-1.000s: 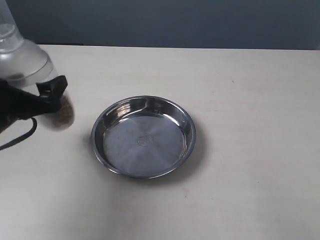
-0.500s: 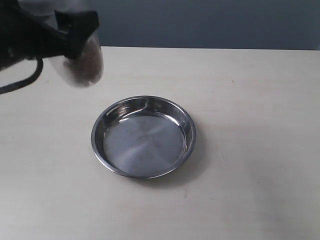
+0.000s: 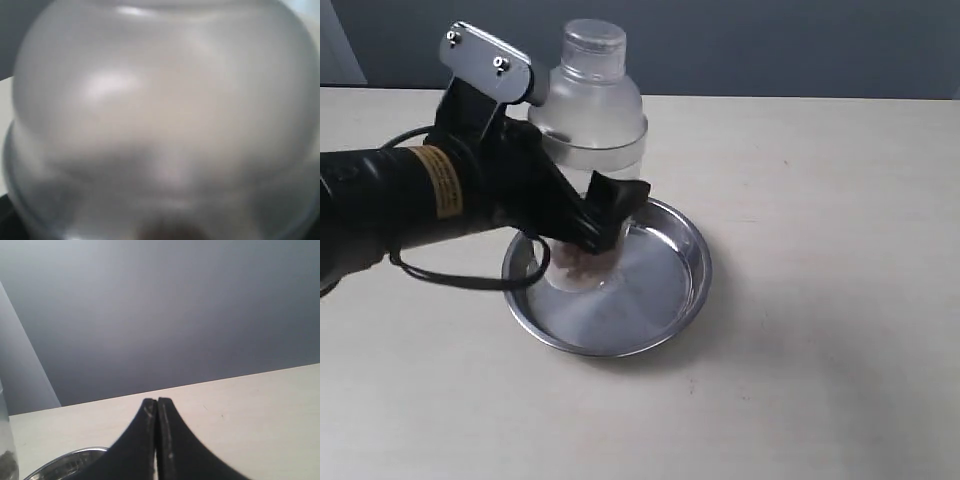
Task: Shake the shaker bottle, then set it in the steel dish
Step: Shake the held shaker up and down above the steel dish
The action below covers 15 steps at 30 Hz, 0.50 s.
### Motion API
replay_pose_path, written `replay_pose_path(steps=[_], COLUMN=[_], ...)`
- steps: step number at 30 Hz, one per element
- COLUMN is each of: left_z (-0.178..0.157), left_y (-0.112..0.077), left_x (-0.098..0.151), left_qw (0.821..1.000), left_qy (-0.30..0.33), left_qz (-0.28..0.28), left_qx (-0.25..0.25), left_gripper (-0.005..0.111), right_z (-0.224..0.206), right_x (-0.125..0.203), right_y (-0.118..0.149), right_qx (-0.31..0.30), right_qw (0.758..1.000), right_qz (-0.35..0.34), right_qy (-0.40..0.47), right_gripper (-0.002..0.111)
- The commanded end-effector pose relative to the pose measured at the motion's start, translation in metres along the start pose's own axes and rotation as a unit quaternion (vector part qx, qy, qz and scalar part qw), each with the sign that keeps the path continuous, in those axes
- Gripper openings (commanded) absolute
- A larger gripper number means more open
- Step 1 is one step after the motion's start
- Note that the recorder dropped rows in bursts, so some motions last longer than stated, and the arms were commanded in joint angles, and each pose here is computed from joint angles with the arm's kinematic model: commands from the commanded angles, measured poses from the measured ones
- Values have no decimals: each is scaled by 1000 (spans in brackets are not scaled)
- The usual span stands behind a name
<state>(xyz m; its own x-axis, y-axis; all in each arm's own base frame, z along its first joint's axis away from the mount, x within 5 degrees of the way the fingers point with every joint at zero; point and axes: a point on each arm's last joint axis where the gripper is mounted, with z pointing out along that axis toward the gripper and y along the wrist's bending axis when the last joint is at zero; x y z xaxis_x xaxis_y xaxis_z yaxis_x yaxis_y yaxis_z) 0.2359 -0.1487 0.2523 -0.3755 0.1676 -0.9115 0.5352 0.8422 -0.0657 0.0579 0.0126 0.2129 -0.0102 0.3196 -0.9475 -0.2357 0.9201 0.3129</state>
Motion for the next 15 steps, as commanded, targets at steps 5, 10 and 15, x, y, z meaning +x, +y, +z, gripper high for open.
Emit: replay_pose_path(steps=[5,10,15], left_z=[28,36,-1], left_y=[31,39,10], left_x=[6,3,-63], left_qw=[983,986,990], left_qy=[-10,5,-122], left_qz=[-172,-145,-61], left_qx=[-69,-80,-21], left_gripper=[0,0,0], right_z=[0,0,0], right_x=[0,0,0], right_y=[0,-1,0], right_qx=[1,3,0], right_qw=[1000,1000,1000], right_qz=[-2,-2,-2], right_qy=[-2,-4,-1], right_gripper=[-1,-1,-1])
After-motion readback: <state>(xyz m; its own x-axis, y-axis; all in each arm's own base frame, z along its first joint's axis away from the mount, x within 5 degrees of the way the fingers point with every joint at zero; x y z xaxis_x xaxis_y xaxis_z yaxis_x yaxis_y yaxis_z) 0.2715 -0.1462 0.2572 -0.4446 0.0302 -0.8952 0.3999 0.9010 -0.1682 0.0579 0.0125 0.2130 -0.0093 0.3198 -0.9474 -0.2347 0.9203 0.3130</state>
